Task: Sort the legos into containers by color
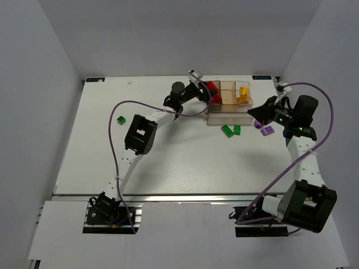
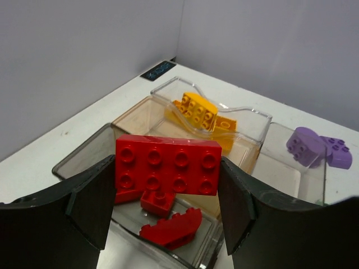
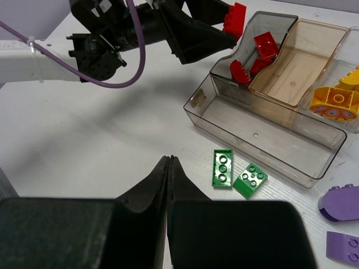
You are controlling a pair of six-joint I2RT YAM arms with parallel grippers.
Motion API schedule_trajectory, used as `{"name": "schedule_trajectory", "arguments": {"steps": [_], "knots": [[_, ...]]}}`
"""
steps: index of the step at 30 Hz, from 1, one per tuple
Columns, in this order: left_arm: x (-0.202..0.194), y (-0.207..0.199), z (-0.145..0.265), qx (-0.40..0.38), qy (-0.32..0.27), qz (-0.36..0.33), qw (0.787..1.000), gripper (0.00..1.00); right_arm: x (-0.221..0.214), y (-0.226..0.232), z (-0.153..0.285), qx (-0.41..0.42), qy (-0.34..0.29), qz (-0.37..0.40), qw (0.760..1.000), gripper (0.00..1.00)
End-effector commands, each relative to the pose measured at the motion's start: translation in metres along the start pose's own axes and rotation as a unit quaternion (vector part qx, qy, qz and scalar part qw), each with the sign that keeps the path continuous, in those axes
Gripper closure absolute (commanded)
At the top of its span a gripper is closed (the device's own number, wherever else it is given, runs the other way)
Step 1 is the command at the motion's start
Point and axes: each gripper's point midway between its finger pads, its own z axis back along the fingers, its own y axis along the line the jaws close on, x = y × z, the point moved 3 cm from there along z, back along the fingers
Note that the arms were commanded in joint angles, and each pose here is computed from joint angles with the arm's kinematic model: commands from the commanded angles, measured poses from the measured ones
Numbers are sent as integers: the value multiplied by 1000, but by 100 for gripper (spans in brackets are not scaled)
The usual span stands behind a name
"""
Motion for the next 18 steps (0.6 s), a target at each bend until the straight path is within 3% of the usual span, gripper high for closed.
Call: {"name": "schedule_trajectory", "arguments": {"steps": [1, 11, 18], "knots": [[11, 4, -5, 13, -3, 1, 1000, 82, 8, 4, 3, 12, -14, 7, 1000, 100], [-6, 2, -7, 17, 25, 13, 999, 64, 8, 3, 6, 15, -16, 2, 1000, 99], [-12, 6, -6, 29, 41, 14, 999, 40, 8, 1, 9, 15, -17, -2, 1000, 99]]}}
